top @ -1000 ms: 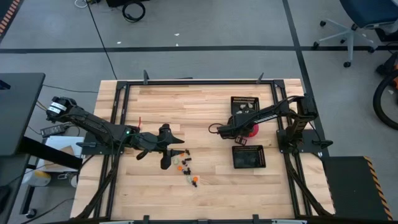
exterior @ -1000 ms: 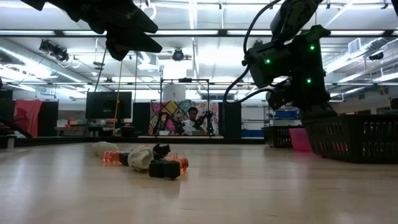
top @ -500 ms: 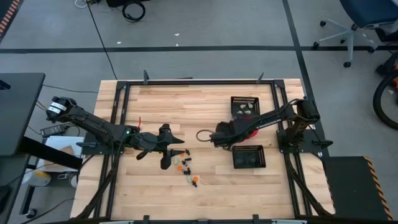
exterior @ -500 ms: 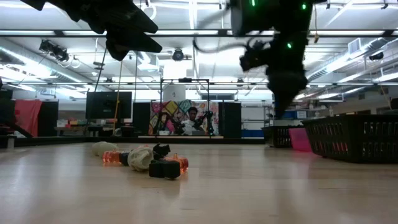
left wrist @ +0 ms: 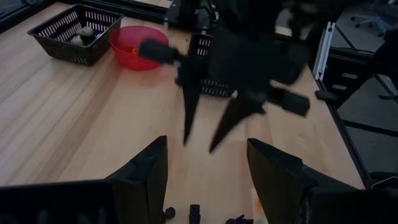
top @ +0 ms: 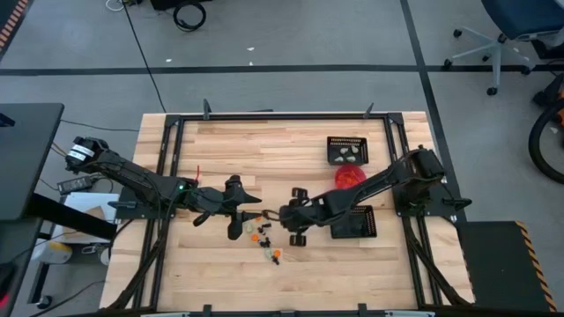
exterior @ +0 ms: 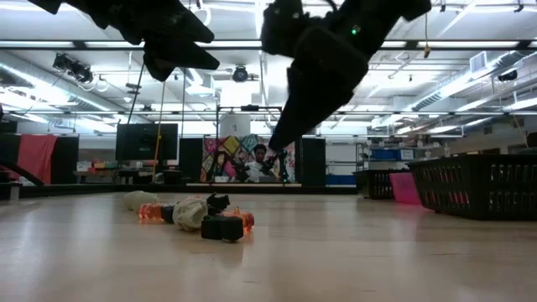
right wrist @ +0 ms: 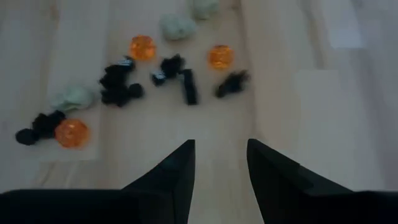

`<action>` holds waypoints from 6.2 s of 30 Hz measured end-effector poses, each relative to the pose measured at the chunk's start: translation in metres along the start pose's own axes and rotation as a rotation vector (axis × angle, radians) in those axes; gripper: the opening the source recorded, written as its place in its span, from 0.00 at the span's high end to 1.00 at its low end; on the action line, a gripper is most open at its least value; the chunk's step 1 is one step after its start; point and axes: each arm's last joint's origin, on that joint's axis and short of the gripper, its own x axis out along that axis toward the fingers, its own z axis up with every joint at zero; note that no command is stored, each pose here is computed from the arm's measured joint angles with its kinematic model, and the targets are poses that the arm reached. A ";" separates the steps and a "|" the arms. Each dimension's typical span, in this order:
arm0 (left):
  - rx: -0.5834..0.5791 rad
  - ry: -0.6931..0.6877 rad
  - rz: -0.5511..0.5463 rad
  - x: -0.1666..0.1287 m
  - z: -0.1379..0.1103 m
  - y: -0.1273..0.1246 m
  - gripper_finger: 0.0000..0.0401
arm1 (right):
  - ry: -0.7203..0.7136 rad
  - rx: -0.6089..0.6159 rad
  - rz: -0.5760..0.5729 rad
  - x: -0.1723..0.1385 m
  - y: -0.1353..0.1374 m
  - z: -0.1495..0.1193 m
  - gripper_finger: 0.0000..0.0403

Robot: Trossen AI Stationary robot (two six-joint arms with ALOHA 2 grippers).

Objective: Sort Halloween decoration
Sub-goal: Put the black skeleton toy into the bottom black bin, then put the white skull toy into the top black bin

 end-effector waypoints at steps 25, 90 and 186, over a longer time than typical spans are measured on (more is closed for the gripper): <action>0.004 0.003 0.005 0.000 0.000 0.000 0.52 | -0.186 -0.078 0.094 0.073 0.013 -0.003 0.63; 0.005 -0.010 0.041 0.000 0.000 0.001 0.52 | 0.320 0.060 -0.102 -0.092 0.001 -0.036 0.88; 0.020 -0.086 0.126 0.003 0.010 0.014 0.52 | -0.312 -0.121 0.137 0.008 0.035 -0.027 0.65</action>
